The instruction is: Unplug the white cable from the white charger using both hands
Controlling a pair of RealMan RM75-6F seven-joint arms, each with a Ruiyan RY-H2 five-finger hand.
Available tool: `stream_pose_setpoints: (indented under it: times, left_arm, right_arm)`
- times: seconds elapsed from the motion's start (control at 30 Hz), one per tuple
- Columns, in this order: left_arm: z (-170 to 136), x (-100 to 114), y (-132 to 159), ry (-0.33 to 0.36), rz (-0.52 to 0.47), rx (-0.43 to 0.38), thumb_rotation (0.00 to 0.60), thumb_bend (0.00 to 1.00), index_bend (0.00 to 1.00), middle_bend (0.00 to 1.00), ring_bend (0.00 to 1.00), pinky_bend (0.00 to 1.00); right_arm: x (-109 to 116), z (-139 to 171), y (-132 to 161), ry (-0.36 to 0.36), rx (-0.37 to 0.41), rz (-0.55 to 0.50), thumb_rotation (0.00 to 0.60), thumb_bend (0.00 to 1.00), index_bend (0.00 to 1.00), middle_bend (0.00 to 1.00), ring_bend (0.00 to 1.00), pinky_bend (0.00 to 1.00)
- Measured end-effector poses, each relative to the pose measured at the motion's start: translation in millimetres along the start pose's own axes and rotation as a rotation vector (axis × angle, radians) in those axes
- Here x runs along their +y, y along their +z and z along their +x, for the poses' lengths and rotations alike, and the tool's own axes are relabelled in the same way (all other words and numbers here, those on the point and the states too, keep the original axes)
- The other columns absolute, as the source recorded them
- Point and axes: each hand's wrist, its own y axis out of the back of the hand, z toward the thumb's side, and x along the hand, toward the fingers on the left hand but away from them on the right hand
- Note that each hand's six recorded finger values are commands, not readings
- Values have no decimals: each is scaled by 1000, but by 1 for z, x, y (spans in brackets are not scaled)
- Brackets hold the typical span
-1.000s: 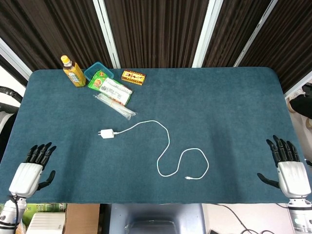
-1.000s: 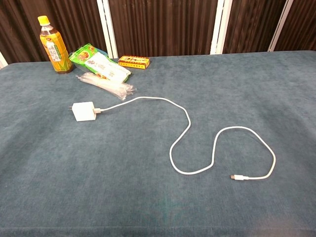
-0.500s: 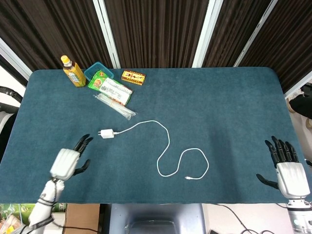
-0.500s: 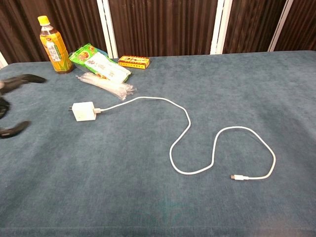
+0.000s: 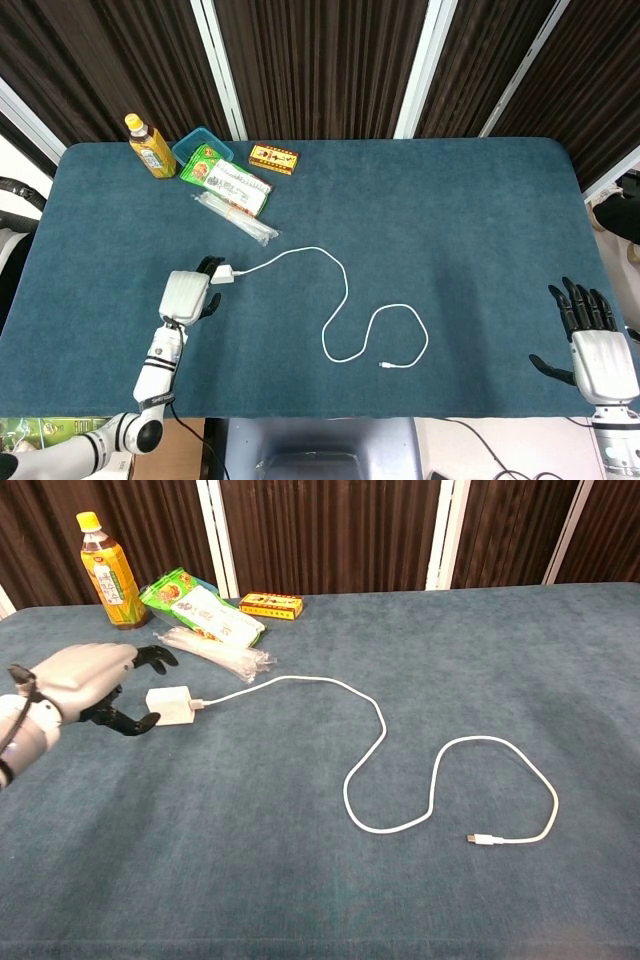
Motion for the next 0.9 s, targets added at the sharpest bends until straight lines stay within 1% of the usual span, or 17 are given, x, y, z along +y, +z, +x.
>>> stream_pose_setpoints:
  times: [0.23, 0.53, 0.73, 0.8, 0.9]
  left_arm:
    - [18, -8, 11, -2, 15, 14, 600, 380, 221, 232, 961, 1000]
    - [33, -18, 7, -1, 70, 55, 600, 385, 346, 338, 984, 1000]
    - [40, -24, 6, -6, 83, 71, 600, 383, 374, 364, 986, 1000]
    - [41, -25, 6, -7, 80, 73, 600, 384, 402, 394, 991, 1000]
    - [43, -26, 5, -4, 79, 77, 600, 396, 476, 482, 1000, 1000]
  right_arm:
    - [3, 1, -1, -7, -4, -6, 600, 210, 0, 0, 0, 0]
    - [5, 2, -3, -14, -10, -11, 600, 210, 0, 0, 0, 0]
    - [4, 3, -3, -14, -10, -8, 600, 210, 0, 0, 0, 0]
    - [5, 3, -3, -15, -10, -7, 600, 210, 0, 0, 0, 0]
    - [5, 3, -3, -21, -11, -6, 600, 210, 0, 0, 0, 0]
